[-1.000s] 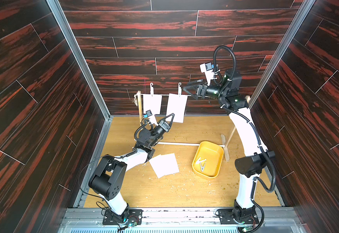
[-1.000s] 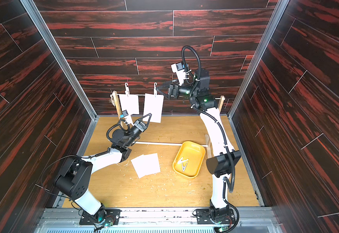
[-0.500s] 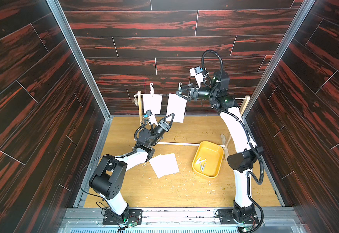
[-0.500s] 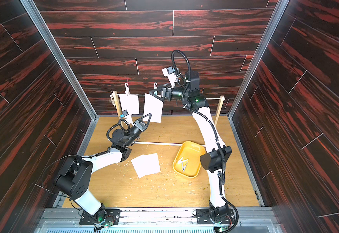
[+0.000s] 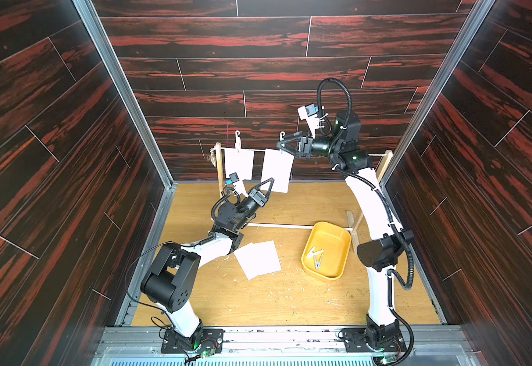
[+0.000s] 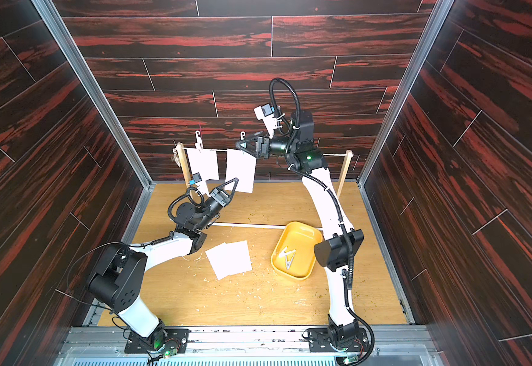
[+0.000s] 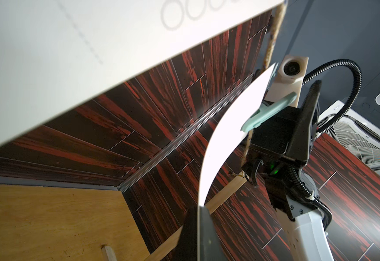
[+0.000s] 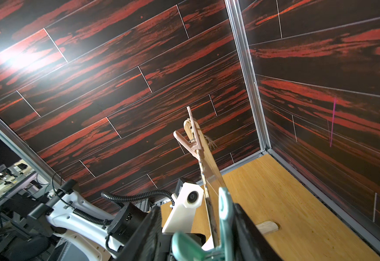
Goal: Remove the postcards from the strings
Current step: Remove the clamp from the clothesline.
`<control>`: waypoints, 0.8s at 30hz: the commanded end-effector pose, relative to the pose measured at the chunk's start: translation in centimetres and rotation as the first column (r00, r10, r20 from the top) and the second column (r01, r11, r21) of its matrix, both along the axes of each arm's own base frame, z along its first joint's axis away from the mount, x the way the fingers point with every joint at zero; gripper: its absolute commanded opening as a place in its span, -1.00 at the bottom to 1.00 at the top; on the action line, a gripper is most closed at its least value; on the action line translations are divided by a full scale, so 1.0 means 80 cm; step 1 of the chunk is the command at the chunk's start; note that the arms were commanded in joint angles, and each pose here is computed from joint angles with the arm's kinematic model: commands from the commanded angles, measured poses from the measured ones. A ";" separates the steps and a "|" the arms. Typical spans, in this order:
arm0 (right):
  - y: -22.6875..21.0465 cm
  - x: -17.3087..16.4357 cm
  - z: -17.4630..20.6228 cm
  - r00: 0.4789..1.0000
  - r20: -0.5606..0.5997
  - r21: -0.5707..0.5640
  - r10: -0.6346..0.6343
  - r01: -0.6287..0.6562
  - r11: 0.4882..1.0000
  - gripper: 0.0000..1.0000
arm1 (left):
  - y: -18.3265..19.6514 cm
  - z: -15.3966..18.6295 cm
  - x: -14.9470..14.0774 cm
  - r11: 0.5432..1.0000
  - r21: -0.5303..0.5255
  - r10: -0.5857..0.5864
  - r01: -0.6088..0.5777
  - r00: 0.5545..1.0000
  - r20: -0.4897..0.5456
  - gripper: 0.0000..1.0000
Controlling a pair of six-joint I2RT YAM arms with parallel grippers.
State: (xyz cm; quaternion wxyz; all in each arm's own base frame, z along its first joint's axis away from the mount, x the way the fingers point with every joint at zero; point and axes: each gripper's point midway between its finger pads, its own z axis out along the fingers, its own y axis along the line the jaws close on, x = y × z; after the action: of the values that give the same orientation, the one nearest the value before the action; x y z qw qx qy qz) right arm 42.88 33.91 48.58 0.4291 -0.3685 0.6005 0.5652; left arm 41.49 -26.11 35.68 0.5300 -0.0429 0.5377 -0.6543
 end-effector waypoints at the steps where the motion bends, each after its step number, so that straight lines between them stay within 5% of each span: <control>1: 0.011 0.011 -0.019 1.000 -0.011 -0.004 0.017 -0.017 1.000 -0.06 | 0.002 0.021 -0.004 0.999 -0.029 -0.014 0.016 0.999 0.051 -1.00; 24: 0.002 0.017 0.000 0.995 0.040 -0.004 -0.087 0.087 0.996 -0.36 | -0.004 0.010 -0.008 0.996 -0.054 -0.072 0.074 0.996 0.047 -1.00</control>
State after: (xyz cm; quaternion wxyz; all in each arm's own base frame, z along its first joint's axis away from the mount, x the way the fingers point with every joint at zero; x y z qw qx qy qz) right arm 44.15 33.75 48.75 0.4594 -0.3540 0.6067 0.5436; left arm 41.61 -26.64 34.87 0.5159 -0.0371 0.5335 -0.6692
